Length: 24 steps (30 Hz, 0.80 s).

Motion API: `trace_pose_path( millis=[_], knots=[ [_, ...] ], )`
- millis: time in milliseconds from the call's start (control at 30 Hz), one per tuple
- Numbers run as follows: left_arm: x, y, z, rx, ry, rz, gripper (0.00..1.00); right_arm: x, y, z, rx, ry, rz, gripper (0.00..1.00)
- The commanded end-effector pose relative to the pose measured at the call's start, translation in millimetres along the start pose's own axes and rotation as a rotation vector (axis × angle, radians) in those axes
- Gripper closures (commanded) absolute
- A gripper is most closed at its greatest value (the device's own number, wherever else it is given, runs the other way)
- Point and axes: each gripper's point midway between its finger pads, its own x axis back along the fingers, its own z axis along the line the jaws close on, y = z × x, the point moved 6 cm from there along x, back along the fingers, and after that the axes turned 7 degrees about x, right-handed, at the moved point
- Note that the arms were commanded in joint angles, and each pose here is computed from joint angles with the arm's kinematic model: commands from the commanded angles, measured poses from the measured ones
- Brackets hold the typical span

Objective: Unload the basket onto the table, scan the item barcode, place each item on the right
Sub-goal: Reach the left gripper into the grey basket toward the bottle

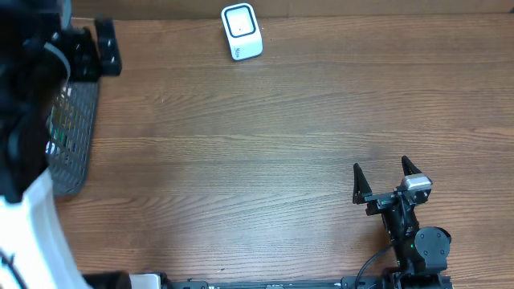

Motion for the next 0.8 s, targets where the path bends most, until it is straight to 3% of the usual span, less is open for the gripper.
trace_pose_path(
  millis=[0, 333, 567, 767],
  knots=[
    [-8.1, 5.0, 18.2, 0.017, 0.16, -0.011, 0.0, -0.2, -2.5, -0.1, 0.005, -0.001, -0.001, 0.0],
    [-53.9, -9.4, 103.6, 0.164, 0.421, 0.096, 0.0, -0.2, -2.4, -0.1, 0.006, -0.002, -0.002, 0.0],
    [-69.5, -38.0, 174.0, 0.297, 0.48, 0.212, 0.0, -0.2, -2.5, -0.1, 0.005, -0.001, -0.001, 0.0],
    [-96.5, -74.1, 225.2, 0.429, 0.441, 0.333, 0.01, -0.2, -2.5, -0.1, 0.005, -0.001, -0.001, 0.0]
  ],
)
